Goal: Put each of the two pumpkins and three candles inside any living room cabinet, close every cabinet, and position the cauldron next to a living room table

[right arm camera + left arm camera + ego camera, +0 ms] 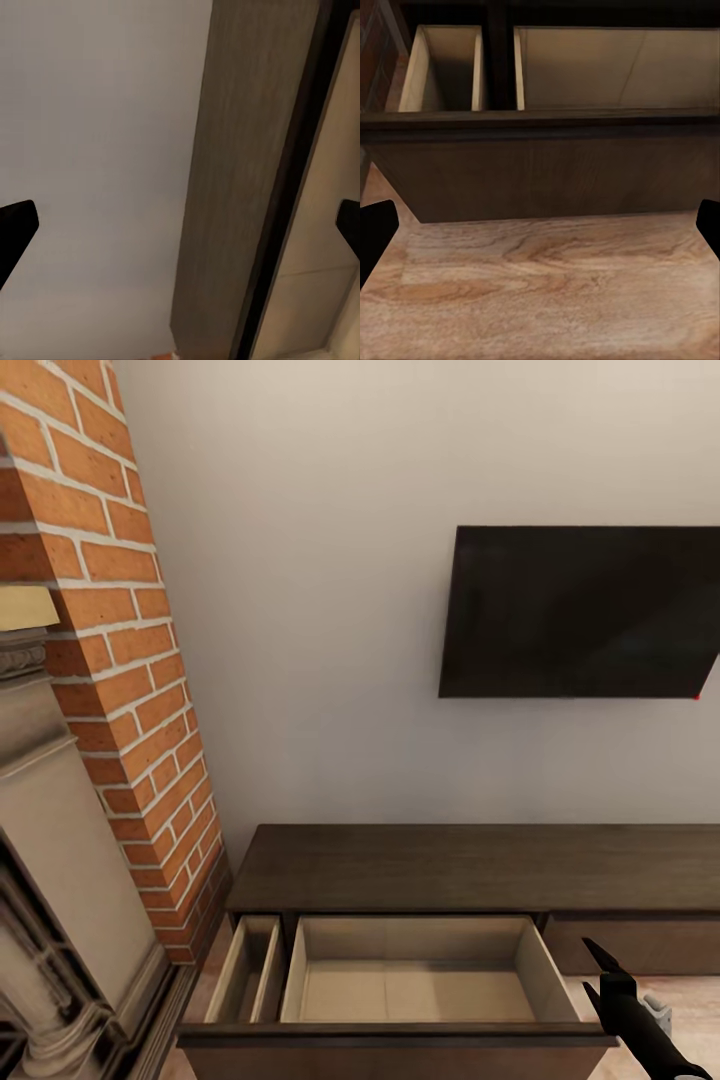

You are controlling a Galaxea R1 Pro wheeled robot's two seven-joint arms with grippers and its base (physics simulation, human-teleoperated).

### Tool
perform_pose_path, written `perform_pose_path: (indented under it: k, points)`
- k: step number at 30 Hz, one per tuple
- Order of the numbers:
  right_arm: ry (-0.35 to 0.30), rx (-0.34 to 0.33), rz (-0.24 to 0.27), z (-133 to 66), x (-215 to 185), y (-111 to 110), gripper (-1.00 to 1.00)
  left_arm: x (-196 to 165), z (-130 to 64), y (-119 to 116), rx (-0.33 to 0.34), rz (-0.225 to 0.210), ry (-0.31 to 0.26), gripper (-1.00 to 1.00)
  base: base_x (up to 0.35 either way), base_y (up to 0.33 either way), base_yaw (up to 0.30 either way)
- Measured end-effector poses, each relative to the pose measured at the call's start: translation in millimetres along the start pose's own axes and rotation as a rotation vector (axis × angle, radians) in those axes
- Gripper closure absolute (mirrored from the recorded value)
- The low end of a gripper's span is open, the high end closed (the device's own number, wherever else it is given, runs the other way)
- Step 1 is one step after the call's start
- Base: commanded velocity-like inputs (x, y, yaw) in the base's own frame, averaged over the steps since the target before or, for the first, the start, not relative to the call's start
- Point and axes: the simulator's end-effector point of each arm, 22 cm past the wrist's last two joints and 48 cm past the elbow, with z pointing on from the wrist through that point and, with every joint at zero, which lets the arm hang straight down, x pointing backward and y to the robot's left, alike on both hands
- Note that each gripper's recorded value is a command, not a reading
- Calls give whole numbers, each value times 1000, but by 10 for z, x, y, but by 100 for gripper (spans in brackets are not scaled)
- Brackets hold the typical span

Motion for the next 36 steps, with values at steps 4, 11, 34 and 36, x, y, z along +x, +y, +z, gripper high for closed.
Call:
perform_pose_path:
  k: [4, 11, 34, 36]
  points:
    - [-7, 0, -5, -17, -22, 66, -100, -60, -36, -4, 0, 0, 0, -100, 0, 0, 0]
    - [-56, 7, -48, -52, -137, 160, -100, -159, -99, -11, 0, 0, 0, -100, 0, 0, 0]
    - [-36, 152, -161, -556, 403, -292, -100, -463, -304, -25, 4, 5, 0, -100, 0, 0, 0]
    - [-25, 187, -154, -655, 469, -417, -100, -486, -322, -25, 3, 5, 0, -100, 0, 0, 0]
